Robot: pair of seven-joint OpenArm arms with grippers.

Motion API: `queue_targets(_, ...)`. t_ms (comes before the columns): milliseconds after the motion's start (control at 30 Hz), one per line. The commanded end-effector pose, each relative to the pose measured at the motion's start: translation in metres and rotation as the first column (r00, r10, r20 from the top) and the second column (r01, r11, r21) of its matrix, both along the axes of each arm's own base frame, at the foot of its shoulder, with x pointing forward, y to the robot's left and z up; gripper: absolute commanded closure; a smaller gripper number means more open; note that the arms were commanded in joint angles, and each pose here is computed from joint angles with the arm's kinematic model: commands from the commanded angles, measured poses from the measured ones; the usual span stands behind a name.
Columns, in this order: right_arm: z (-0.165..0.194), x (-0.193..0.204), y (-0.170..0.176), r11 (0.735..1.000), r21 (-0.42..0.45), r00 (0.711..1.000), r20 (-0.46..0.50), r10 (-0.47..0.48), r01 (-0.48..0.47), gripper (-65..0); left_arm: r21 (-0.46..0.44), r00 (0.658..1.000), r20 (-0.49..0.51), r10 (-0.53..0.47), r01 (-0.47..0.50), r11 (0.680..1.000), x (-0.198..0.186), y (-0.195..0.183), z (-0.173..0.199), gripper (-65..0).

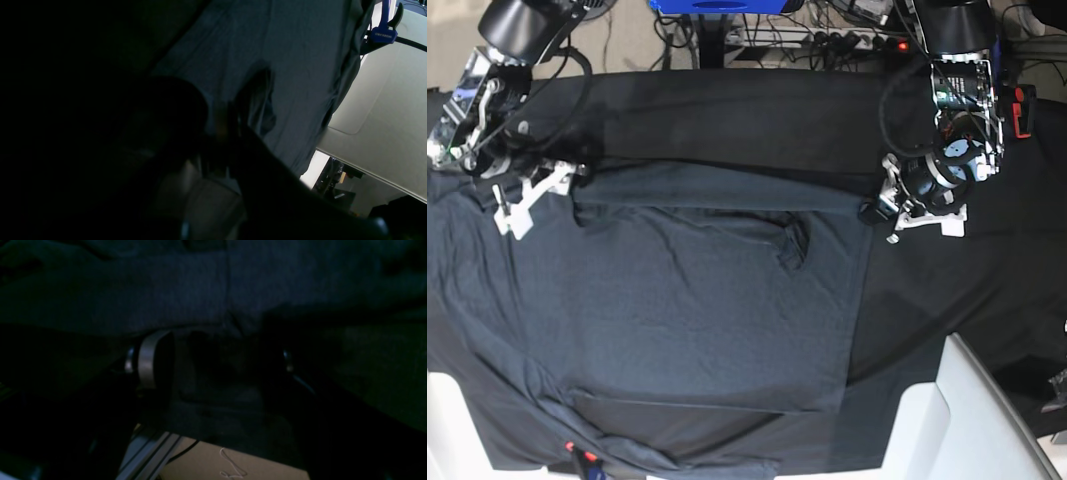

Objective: Fold the T-shirt properly
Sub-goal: 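Move the right gripper inward along the collar edge and grasp it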

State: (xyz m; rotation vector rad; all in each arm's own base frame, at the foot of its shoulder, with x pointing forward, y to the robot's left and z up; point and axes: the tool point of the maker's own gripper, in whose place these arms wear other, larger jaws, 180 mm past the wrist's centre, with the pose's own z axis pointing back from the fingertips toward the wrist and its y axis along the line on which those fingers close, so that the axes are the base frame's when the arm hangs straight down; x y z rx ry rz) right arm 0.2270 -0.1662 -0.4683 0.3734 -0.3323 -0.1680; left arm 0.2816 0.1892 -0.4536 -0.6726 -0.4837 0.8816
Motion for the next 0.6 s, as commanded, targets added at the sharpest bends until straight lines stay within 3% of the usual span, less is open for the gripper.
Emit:
queue_targets(0, 0.008, 0.012, 0.000, 1.000, 0.001, 0.999, 0.042, 0.002, -0.002, -36.6, 0.000, 0.999, 0.039, 0.003, -0.003, 1.000, 0.010, 0.004, 0.011, 0.0)
queue_targets(367, -0.005, 0.010, 0.010, 0.999, 0.045, 1.000, 0.012, -0.002, 0.001, -36.3, -0.001, 0.999, 0.037, 0.003, -0.003, 1.000, 0.009, 0.003, 0.010, 0.0)
queue_targets(433, -0.005, 0.010, 0.009, 0.999, 0.044, 1.000, 0.012, -0.002, 0.001, -30.9, -0.001, 0.999, 0.037, 0.003, -0.003, 1.000, 0.009, 0.003, 0.010, 0.0)
queue_targets(567, -0.005, 0.010, 0.009, 0.999, 0.044, 1.000, 0.012, -0.002, 0.001, -8.7, -0.001, 0.999, 0.037, 0.003, -0.003, 1.000, 0.009, 0.003, 0.010, 0.0)
